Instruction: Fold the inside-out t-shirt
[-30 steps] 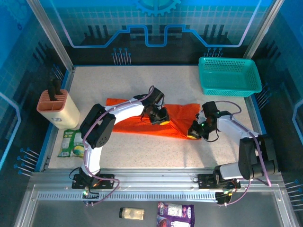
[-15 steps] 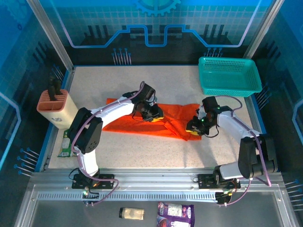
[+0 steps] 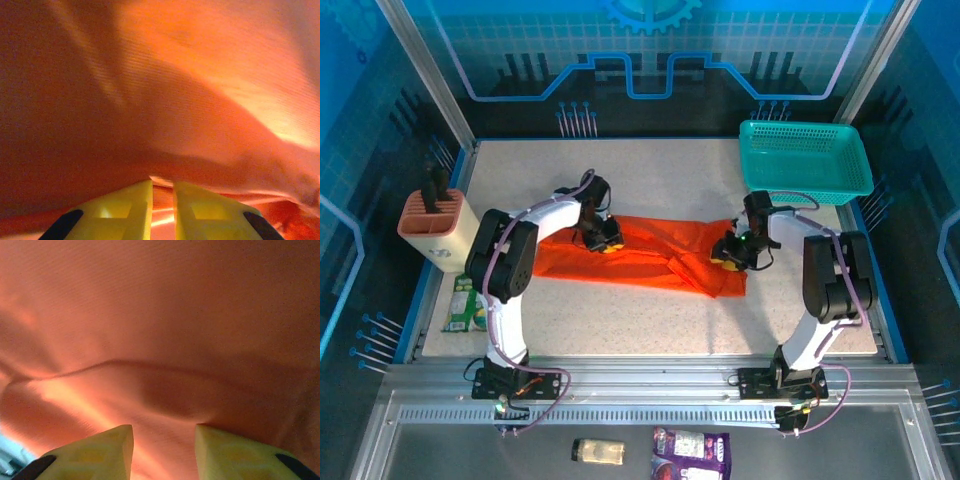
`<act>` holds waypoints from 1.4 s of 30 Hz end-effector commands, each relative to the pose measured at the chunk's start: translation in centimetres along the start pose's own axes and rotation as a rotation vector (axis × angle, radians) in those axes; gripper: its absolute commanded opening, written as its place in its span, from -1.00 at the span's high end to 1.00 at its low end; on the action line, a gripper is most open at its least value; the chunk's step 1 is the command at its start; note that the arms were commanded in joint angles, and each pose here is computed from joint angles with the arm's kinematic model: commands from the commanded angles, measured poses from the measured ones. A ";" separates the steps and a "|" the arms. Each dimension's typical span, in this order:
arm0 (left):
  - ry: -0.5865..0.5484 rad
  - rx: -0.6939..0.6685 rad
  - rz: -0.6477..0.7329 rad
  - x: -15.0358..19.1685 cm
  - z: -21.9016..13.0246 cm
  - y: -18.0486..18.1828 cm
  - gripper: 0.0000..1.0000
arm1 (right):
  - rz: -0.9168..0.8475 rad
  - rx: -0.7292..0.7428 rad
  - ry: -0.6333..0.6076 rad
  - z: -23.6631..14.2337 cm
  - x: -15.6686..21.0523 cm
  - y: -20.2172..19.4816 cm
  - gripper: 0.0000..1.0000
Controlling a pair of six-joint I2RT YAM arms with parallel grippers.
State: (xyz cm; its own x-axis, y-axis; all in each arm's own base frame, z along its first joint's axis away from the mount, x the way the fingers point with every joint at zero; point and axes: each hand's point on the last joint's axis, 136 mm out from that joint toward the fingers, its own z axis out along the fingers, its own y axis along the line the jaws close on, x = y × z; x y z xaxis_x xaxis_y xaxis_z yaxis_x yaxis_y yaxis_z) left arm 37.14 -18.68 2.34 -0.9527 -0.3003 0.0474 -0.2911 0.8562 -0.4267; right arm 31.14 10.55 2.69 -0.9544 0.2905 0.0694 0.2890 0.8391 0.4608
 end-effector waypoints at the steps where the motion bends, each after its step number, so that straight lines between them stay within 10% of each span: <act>1: 0.058 -0.097 -0.013 1.3 1.2 4.1 0.63 | 0.017 0.063 -0.024 0.0 -1.3 -2.4 0.23; 11: -0.025 0.042 0.011 0.6 -3.8 0.7 0.54 | -0.071 -0.014 -0.091 -3.8 -1.2 3.1 0.22; 22: -0.065 -0.063 0.028 -2.0 -5.5 2.8 0.59 | -0.317 -0.304 0.182 1.7 5.3 15.3 0.20; 31: -0.061 -0.105 -0.022 -1.3 -5.4 5.7 0.59 | -0.251 -0.086 0.245 7.1 5.2 10.2 0.19; 42: -0.068 -0.081 -0.037 -1.4 -5.8 5.9 0.58 | -0.276 0.038 0.014 -2.4 0.6 6.7 0.08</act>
State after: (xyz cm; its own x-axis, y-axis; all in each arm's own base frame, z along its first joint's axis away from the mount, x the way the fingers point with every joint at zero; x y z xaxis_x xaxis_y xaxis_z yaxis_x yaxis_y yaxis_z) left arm 36.52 -10.88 3.91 -0.9303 -0.3665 0.0136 -0.3491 0.8736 -0.3390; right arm 32.80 19.64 7.63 -0.9989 0.0375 -0.0294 0.0142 0.8223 0.5688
